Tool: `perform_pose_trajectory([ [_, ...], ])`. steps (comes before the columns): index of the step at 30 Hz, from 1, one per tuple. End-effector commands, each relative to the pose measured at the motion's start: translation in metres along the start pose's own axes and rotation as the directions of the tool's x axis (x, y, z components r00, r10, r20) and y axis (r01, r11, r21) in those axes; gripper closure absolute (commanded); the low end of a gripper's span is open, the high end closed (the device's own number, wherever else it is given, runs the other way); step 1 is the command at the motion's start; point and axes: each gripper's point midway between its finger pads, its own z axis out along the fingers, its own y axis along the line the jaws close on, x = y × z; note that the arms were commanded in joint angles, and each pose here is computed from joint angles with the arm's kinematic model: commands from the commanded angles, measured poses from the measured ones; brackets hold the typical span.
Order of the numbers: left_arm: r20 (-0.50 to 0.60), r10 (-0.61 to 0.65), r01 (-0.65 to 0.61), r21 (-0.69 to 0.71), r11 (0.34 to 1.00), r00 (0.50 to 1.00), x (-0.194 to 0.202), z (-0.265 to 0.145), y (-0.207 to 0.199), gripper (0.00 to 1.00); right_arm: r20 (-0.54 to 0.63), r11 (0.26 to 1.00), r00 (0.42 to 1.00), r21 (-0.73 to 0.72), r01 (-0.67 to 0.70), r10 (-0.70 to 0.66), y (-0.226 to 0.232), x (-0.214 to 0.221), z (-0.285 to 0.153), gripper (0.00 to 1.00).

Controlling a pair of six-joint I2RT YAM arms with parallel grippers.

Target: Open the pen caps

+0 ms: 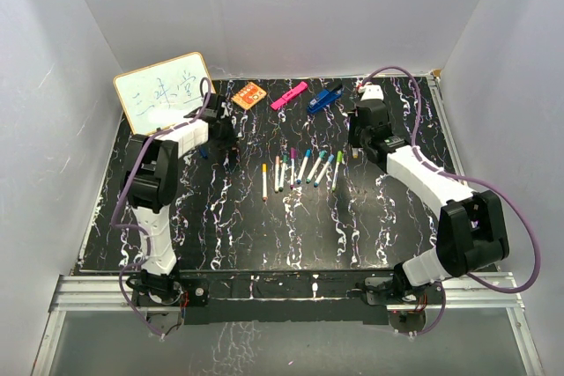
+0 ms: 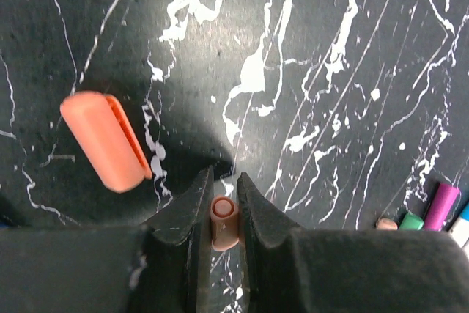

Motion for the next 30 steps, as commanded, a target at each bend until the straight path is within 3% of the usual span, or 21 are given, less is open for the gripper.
perform_pose_trajectory([
  [1, 0.02, 0.01, -0.009, -0.022, 1.0, 1.0, -0.018, 0.0, -0.002, 1.0, 0.082, 1.0, 0.997, -0.02, -0.012, 0.014, 0.0, -0.033, -0.001, 1.0],
  [9, 0.01, 0.015, -0.015, -0.051, 0.999, 1.0, -0.019, 0.009, 0.001, 0.99, 0.048, 1.0, 0.999, 0.006, -0.011, 0.011, -0.011, -0.029, 0.022, 1.0],
  [16, 0.012, 0.024, -0.023, -0.086, 0.996, 1.0, -0.021, 0.004, 0.007, 0.68, 0.038, 0.996, 0.998, 0.068, 0.051, -0.053, -0.024, -0.029, 0.05, 1.0],
  [24, 0.057, 0.027, -0.022, -0.08, 0.997, 0.998, -0.034, -0.014, 0.002, 0.52, 0.028, 0.995, 0.996, 0.049, 0.081, -0.083, -0.03, -0.03, 0.073, 1.0],
  [30, 0.193, 0.042, -0.034, -0.042, 0.999, 0.98, -0.072, -0.069, -0.016, 0.42, 0.007, 0.994, 0.994, -0.003, 0.113, -0.113, -0.021, -0.02, 0.089, 1.0],
])
